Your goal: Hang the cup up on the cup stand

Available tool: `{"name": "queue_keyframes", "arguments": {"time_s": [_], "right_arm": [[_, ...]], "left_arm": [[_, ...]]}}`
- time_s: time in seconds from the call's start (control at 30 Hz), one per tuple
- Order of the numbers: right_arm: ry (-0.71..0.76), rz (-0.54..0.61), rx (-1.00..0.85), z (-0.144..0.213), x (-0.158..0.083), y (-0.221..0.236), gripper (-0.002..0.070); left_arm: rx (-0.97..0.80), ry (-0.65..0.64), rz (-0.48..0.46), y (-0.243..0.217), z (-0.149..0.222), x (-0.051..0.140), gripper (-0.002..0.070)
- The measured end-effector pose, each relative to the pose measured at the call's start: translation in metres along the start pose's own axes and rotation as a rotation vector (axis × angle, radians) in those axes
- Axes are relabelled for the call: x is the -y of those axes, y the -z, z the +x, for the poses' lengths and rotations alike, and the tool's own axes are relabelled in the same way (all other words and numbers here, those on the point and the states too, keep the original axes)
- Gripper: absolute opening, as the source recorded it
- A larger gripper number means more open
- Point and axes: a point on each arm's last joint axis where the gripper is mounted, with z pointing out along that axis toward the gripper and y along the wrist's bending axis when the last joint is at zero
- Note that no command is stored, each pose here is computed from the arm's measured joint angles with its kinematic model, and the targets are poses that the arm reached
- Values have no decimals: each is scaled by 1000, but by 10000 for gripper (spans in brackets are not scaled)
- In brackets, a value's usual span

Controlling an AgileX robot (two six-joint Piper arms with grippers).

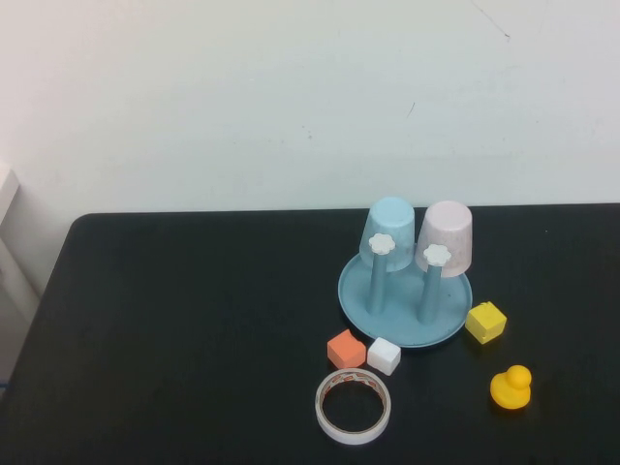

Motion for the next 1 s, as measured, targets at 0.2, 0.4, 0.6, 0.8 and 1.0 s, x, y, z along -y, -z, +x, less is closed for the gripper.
{"name": "queue_keyframes", "arguments": {"time_s": [0.2, 0.4, 0.6, 0.8, 1.0], "right_arm": [[-27, -73, -33, 6, -5, -1, 0], [-50, -89, -56, 7, -5, -1, 0], [-43, -89, -60, 8, -5, 0, 0], [-39, -89, -60, 8, -5, 0, 0], [-39, -89, -60, 8, -5, 0, 0]], "left_arm": [[0, 0, 0, 0, 0, 0, -1], [-2, 0, -1, 0, 0, 0, -1], [-2, 0, -1, 0, 0, 0, -1], [-3, 0, -1, 0, 0, 0, -1], [-3, 0, -1, 0, 0, 0, -1]]}}
